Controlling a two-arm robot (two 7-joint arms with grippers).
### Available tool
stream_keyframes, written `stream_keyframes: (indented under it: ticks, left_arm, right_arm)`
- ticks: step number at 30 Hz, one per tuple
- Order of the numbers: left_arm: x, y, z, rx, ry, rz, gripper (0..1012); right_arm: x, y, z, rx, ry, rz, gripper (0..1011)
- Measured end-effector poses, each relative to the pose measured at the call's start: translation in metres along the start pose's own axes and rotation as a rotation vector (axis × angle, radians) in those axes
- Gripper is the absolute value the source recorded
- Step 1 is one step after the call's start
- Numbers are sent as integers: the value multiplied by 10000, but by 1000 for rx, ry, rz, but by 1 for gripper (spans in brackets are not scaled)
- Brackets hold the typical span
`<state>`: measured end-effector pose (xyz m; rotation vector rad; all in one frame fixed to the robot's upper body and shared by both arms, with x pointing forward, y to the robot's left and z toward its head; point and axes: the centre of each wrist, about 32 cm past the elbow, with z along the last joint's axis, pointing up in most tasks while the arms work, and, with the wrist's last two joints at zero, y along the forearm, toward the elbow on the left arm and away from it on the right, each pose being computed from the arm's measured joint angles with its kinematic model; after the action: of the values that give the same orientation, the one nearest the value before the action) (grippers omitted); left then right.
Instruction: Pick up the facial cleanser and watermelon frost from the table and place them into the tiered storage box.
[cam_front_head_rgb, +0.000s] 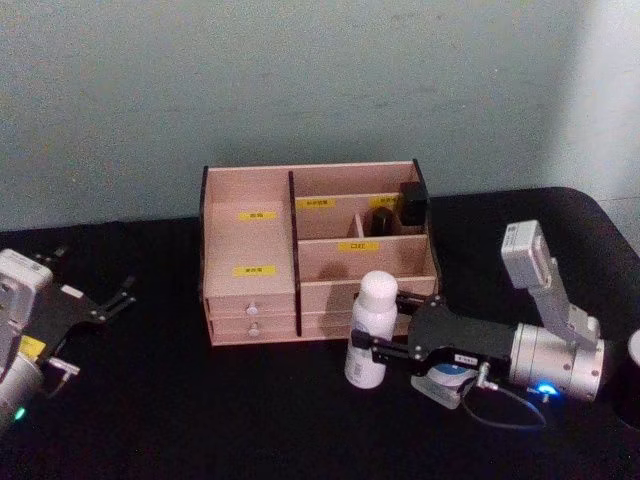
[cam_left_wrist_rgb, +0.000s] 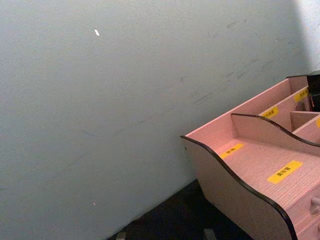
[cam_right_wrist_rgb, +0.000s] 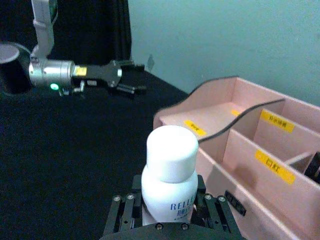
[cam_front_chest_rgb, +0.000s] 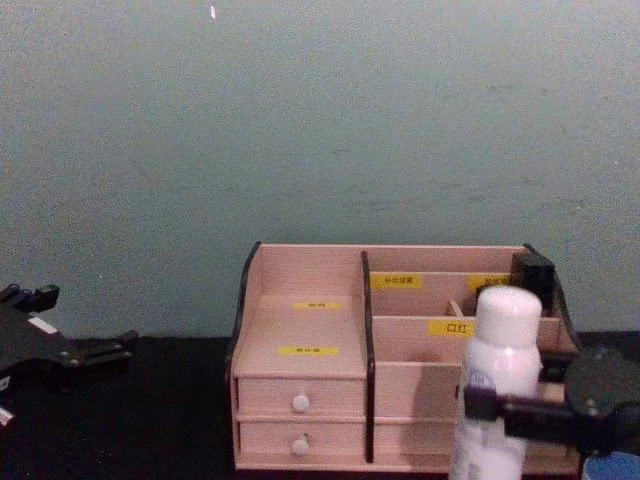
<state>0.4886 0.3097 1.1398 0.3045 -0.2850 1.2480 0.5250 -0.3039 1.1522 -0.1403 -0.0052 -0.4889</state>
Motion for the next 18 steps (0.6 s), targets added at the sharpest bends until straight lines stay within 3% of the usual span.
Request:
stream_keyframes:
  ticks: [5,18]
  left_arm:
    - [0,0,0,0,0,0,1001]
    - [0,0,0,0,0,0,1001]
  right_arm:
    - [31,-12,110,33,1,-6,595]
    - [240,83,445,126,-47,-69,595]
